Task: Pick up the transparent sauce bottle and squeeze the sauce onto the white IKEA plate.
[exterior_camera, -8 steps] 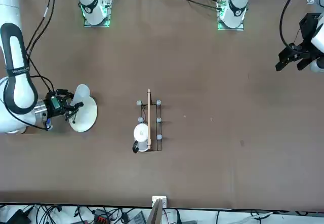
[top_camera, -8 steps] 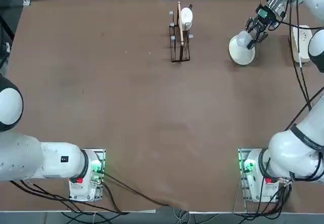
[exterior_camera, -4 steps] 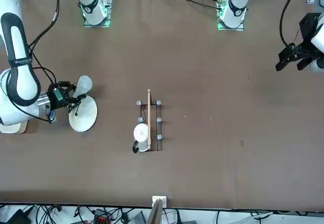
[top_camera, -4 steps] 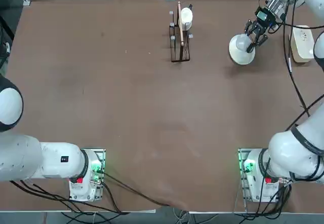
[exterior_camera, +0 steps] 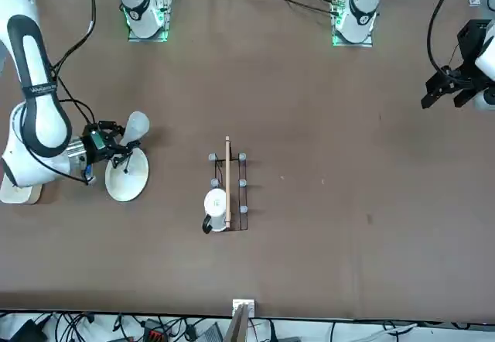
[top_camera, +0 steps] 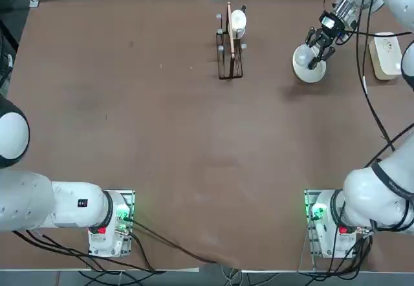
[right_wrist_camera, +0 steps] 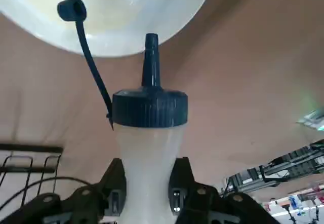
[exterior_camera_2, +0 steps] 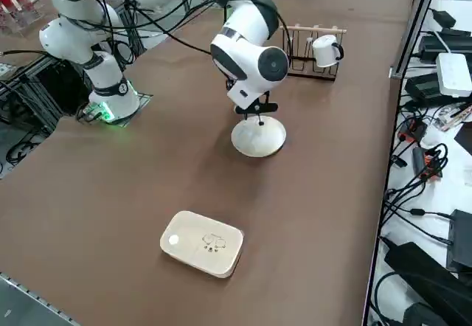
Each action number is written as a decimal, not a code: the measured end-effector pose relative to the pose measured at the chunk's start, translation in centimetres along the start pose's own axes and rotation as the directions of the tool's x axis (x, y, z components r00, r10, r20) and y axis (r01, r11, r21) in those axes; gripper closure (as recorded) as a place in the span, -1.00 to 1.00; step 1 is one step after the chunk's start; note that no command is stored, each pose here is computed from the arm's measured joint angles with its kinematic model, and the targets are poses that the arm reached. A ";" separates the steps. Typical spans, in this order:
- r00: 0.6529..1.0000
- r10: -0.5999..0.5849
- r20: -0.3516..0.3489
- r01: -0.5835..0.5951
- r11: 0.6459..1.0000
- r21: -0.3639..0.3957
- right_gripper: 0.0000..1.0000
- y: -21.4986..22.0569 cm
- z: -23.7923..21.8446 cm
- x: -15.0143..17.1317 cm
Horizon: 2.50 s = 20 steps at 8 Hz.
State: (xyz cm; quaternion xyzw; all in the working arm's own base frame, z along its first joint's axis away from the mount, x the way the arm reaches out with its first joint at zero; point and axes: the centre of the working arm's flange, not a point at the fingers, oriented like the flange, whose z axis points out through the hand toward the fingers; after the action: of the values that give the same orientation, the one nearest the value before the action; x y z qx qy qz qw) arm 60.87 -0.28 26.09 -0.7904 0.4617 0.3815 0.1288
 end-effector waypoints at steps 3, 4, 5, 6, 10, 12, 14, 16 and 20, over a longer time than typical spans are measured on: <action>1.000 -0.002 0.017 0.001 0.998 0.066 0.13 -1.3 1.1 -0.5; 1.000 -0.001 0.014 0.000 0.996 0.088 0.13 -1.8 1.5 -0.6; 1.000 0.004 0.020 -0.006 0.993 0.122 0.13 -2.3 1.7 -0.5; 1.000 0.012 0.027 -0.016 0.987 0.160 0.13 -2.7 1.7 -0.2; 1.000 0.028 0.004 -0.028 0.972 0.233 0.13 -2.8 -0.6 1.2; 0.999 0.037 -0.005 -0.035 0.971 0.238 0.13 -2.7 -1.1 2.6; 0.999 0.043 -0.034 -0.034 0.974 0.224 0.13 -2.6 -1.3 4.1; 0.995 0.047 -0.085 -0.029 0.980 0.199 0.13 -2.0 -2.1 5.1; 0.950 0.154 -0.270 -0.138 0.987 0.078 0.13 -5.0 -0.3 0.5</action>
State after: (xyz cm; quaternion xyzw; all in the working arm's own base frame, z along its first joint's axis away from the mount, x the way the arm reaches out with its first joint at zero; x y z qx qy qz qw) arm 65.30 1.94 25.19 -0.7954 0.5432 0.2627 0.0577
